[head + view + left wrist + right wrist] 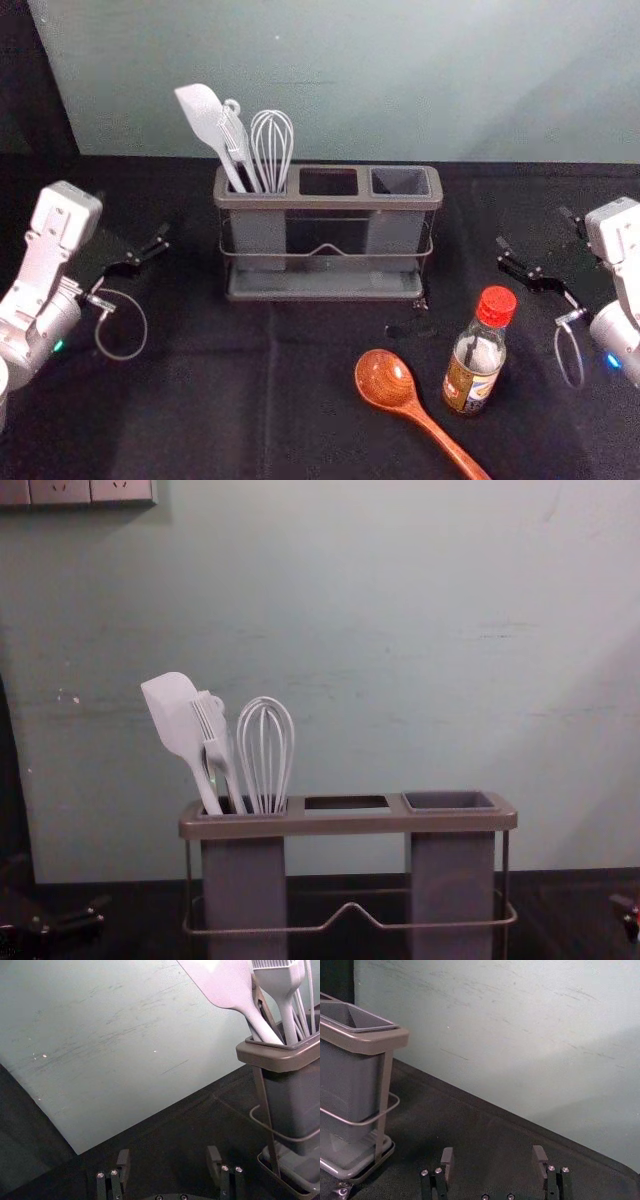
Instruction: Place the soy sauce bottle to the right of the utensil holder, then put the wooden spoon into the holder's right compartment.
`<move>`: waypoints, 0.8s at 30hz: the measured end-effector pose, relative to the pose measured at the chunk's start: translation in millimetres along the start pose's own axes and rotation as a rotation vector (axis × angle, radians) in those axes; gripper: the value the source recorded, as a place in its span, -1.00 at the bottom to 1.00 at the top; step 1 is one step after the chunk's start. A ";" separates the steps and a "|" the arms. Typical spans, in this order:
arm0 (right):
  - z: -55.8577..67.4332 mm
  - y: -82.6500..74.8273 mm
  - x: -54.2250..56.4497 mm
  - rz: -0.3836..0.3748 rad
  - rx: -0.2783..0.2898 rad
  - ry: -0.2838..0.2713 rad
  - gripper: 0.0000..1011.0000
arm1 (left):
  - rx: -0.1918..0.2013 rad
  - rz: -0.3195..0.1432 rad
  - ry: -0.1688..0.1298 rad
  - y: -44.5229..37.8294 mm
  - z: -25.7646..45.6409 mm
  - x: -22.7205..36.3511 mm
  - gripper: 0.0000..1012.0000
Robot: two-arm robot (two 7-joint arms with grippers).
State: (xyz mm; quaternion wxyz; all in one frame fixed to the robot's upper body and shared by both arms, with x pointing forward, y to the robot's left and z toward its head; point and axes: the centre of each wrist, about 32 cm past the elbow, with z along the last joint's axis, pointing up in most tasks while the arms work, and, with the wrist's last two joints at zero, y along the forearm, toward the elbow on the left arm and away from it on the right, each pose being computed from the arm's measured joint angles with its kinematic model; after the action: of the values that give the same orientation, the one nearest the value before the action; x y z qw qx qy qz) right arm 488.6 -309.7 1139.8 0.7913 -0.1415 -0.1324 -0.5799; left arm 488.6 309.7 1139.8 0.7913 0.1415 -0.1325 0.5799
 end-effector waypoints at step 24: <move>0.0 0.0 0.0 0.000 0.000 0.000 0.98 | 0.000 0.000 0.000 0.0 0.0 0.0 0.99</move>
State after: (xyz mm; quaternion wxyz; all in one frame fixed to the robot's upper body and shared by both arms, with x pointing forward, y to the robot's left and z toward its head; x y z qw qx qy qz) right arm 488.6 -309.6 1139.8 0.7913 -0.1415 -0.1325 -0.5799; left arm 488.6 309.7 1139.8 0.7913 0.1415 -0.1325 0.5799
